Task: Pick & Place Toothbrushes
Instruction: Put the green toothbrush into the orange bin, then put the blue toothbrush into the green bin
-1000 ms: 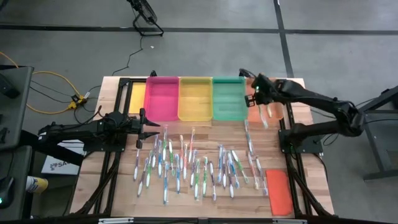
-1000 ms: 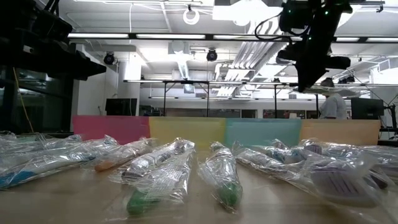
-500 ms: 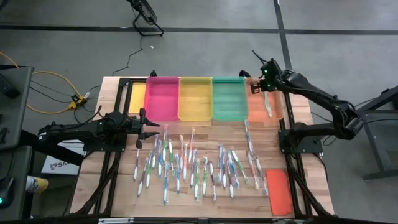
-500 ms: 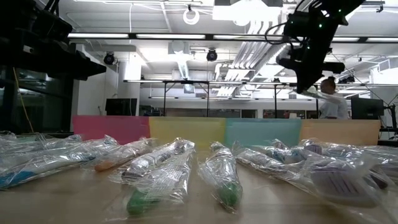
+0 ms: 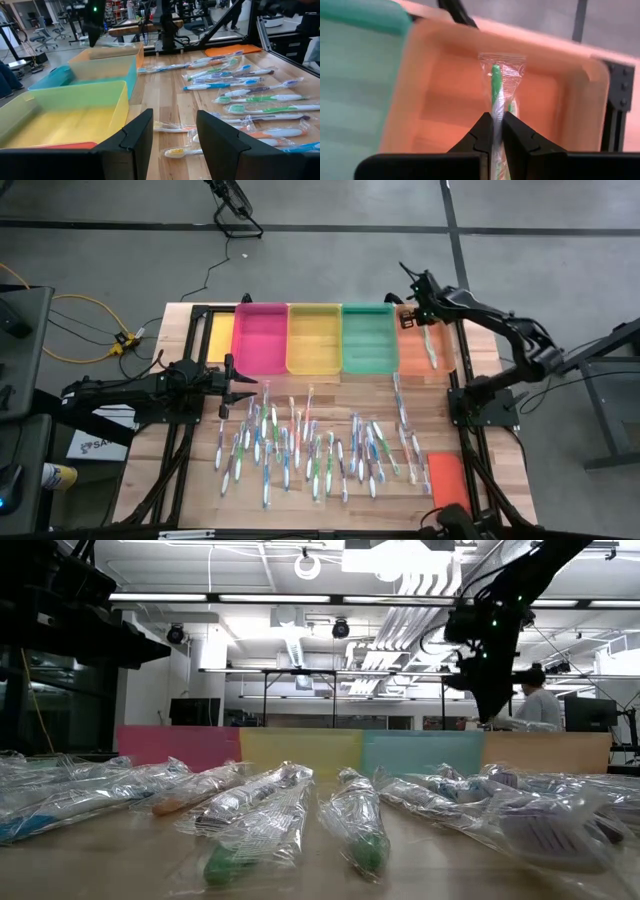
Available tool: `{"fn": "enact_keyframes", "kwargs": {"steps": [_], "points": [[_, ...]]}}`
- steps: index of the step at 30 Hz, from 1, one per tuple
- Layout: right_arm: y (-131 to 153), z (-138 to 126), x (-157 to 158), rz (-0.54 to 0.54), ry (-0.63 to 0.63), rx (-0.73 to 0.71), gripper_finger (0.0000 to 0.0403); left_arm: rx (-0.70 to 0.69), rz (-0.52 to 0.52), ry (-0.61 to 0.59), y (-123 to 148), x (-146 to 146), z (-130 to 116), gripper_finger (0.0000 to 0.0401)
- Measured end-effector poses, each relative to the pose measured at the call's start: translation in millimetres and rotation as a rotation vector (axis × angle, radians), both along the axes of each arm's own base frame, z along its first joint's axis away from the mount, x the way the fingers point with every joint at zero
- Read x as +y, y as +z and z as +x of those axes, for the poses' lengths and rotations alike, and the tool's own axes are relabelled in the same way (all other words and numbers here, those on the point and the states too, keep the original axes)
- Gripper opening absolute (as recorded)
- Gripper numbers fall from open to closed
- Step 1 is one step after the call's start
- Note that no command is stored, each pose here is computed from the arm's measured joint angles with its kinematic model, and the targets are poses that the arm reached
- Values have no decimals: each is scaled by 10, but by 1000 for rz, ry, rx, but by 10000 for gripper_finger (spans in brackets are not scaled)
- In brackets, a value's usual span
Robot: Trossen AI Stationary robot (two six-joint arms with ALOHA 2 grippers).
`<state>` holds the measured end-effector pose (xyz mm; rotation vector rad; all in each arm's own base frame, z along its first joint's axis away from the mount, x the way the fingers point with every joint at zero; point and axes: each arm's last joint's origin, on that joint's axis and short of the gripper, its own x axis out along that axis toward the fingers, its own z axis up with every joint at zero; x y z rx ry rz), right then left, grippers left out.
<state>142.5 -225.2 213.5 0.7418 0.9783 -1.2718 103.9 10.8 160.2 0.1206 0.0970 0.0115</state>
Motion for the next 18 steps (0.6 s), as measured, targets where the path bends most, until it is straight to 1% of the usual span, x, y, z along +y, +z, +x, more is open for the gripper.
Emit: {"fn": "enact_keyframes", "kwargs": {"steps": [3,6,13,18], "points": [[-120,-20,-42,57,-24,35,25,0,0,0,0,0,0,147],[-199,-7,-57,100,-27,39,39,0,0,0,0,0,0,147],[-233,-12,-39,139,-34,50,98,0,0,0,0,0,0,147],[-190,-39,7,157,-35,51,147,0,0,0,0,0,0,147]]}}
